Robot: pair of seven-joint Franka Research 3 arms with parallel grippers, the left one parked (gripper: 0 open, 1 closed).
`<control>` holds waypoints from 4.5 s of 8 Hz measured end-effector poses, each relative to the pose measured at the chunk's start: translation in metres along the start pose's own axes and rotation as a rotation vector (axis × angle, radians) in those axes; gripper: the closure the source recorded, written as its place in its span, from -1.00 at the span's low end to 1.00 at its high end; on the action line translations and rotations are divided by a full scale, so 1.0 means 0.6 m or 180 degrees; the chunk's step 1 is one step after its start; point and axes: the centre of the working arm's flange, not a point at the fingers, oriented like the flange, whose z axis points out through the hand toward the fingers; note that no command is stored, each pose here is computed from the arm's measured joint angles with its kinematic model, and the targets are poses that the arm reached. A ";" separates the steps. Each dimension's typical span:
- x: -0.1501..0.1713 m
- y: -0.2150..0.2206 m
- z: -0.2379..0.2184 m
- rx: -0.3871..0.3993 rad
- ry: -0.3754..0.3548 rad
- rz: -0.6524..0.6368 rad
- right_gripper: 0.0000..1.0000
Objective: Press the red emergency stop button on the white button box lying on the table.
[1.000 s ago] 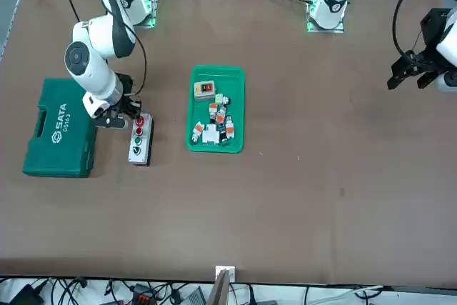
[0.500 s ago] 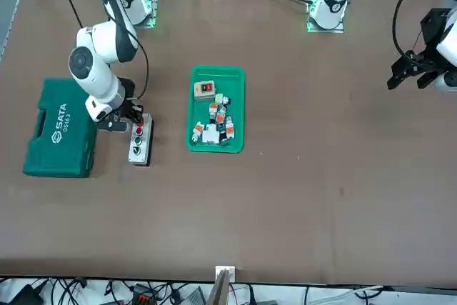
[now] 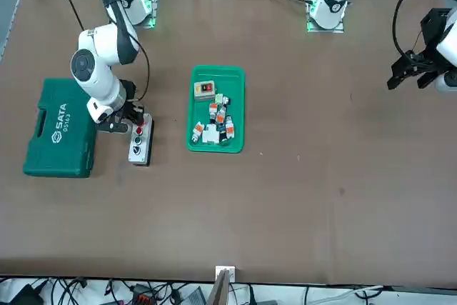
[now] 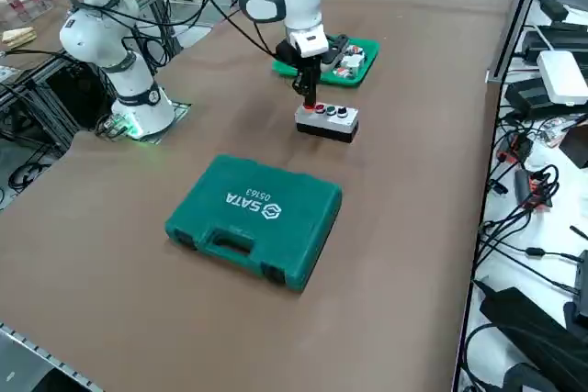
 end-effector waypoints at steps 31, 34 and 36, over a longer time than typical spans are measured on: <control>0.036 0.214 -0.554 -0.0217 -0.0410 -0.0234 -1.00; 0.007 0.197 -0.536 -0.0196 -0.0136 -0.0323 -1.00; -0.003 0.183 -0.537 -0.0186 -0.0112 -0.0336 -1.00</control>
